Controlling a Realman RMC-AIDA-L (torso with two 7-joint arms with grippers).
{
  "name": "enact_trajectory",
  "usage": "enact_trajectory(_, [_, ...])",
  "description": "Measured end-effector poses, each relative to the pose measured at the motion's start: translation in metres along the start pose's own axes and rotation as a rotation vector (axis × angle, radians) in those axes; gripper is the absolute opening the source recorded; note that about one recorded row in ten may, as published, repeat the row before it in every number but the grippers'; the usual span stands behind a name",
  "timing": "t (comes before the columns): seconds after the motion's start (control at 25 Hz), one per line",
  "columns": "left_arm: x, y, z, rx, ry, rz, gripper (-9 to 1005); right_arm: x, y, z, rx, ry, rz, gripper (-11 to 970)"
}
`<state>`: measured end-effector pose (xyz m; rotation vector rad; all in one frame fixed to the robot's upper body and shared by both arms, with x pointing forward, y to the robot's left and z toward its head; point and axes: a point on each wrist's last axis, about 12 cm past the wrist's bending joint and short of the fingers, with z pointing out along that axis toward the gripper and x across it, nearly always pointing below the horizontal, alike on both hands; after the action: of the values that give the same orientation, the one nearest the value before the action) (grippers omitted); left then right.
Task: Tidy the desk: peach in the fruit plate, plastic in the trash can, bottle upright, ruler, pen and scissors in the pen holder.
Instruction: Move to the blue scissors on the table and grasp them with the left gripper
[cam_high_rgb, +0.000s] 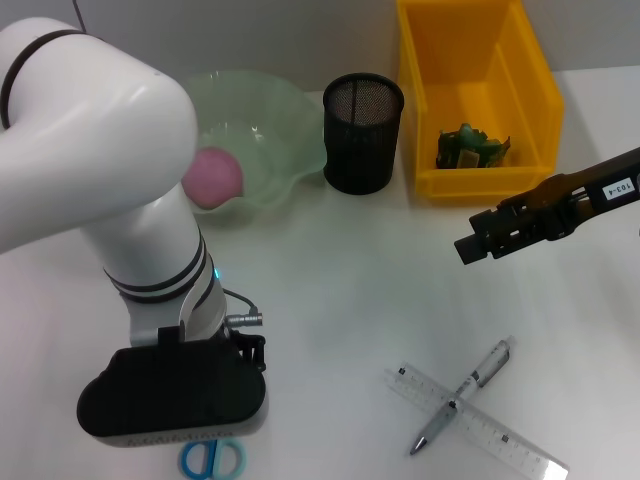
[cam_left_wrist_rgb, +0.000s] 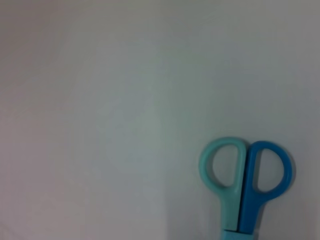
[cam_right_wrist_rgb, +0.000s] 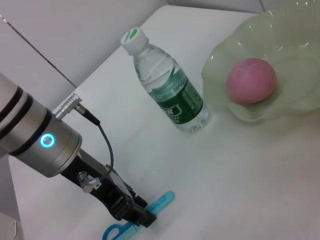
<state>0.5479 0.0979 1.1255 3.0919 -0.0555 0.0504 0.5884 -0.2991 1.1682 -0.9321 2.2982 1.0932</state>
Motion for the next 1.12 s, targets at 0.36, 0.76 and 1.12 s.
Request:
enact_trajectory(0.36, [0.0025, -0.0001, 0.0007, 0.010, -0.004, -0.009, 329, -0.0023, 0.0002, -0.0009, 0.003, 0.000, -0.007, 815])
enact_trajectory(0.76, [0.0036, -0.0009, 0.0011, 0.012, -0.013, -0.010, 325, -0.0031, 0.0003, -0.0009, 0.002, -0.002, -0.009, 815])
enact_trajectory(1.12, [0.0029, -0.0012, 0.0012, 0.018, -0.017, -0.019, 214, -0.0041, 0.0006, -0.0005, 0.000, -0.003, -0.011, 815])
